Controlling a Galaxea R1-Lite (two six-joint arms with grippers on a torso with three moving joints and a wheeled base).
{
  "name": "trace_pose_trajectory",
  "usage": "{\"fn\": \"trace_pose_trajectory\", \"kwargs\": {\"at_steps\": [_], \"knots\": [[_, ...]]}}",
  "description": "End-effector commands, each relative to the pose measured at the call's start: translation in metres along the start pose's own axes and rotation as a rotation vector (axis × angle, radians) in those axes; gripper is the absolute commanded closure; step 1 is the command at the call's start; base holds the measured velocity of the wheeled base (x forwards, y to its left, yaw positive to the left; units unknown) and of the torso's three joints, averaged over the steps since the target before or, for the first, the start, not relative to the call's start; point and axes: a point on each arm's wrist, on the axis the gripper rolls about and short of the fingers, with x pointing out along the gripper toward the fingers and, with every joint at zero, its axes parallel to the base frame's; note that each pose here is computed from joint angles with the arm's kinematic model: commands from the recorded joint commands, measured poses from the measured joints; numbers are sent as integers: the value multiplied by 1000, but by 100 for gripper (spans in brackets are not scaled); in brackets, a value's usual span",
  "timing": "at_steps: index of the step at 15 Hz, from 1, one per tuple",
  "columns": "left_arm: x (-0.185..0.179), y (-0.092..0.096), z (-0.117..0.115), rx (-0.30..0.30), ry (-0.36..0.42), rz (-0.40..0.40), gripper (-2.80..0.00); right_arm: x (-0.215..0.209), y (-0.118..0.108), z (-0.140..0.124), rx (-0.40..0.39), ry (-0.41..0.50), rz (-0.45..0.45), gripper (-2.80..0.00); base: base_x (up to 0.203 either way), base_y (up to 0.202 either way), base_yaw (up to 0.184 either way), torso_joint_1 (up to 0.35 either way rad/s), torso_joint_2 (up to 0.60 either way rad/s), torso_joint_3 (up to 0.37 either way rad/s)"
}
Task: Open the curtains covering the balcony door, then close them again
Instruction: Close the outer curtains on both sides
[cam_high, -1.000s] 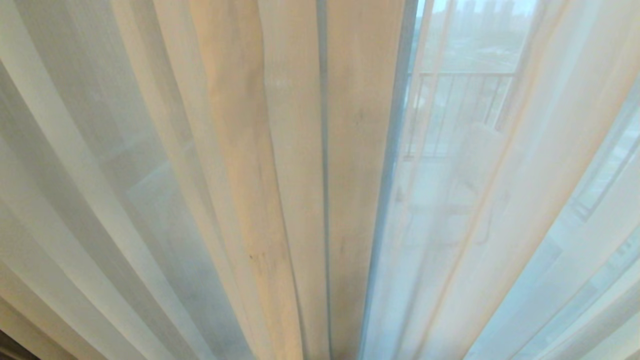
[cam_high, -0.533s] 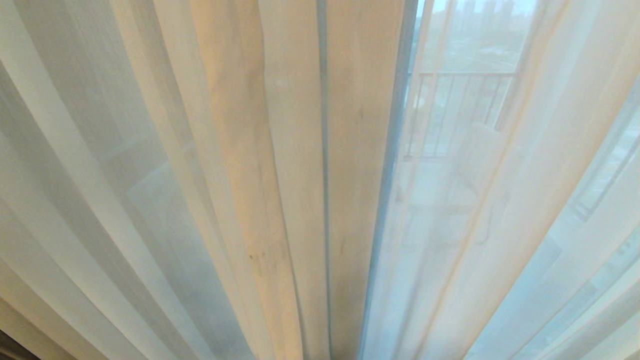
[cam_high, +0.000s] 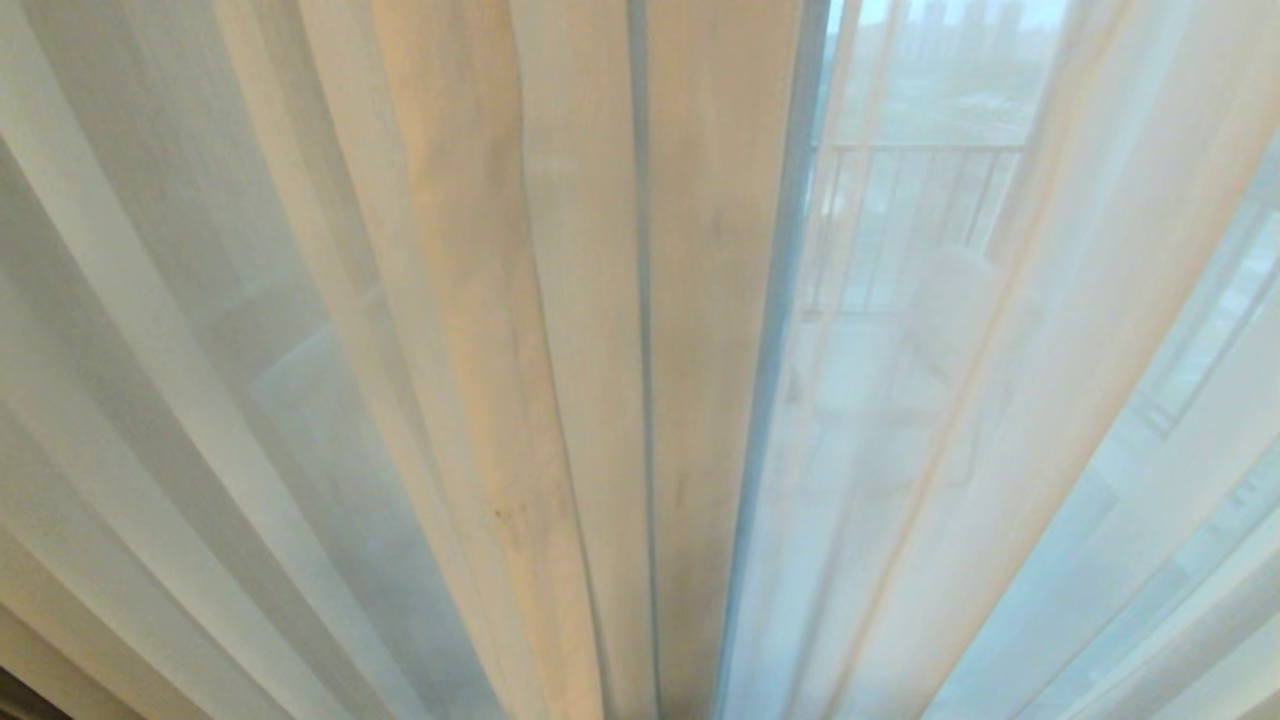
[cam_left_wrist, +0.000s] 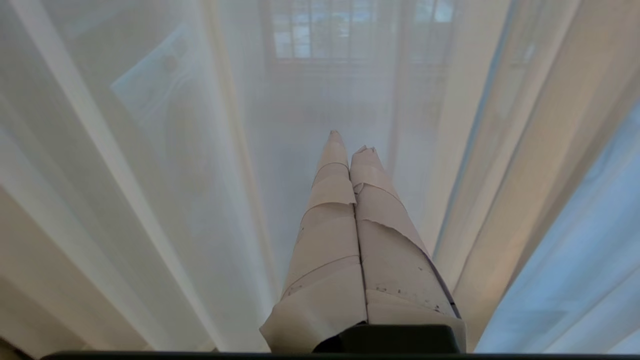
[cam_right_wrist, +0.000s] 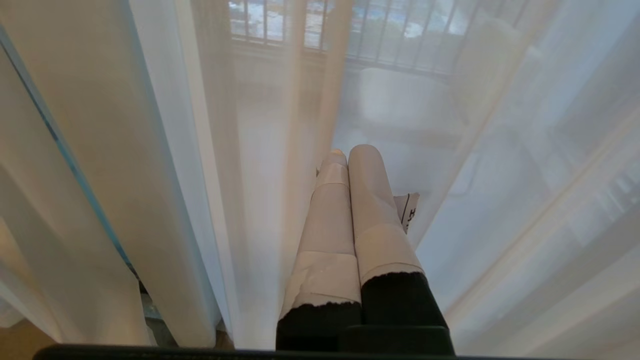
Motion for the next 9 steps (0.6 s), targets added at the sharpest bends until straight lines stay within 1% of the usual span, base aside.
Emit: {"fn": "trace_pose_trajectory", "kwargs": {"at_steps": [1,3,9], "knots": [[0,0,0,0,-2,0,0,0,0,0,-1,1,1,0,0,0,0,0,0,0],[0,0,0,0,-2,0,0,0,0,0,-1,1,1,0,2,88,4,2,1,2],[0,0,0,0,-2,0,0,0,0,0,-1,1,1,0,0,187,2,5,0,3]]}}
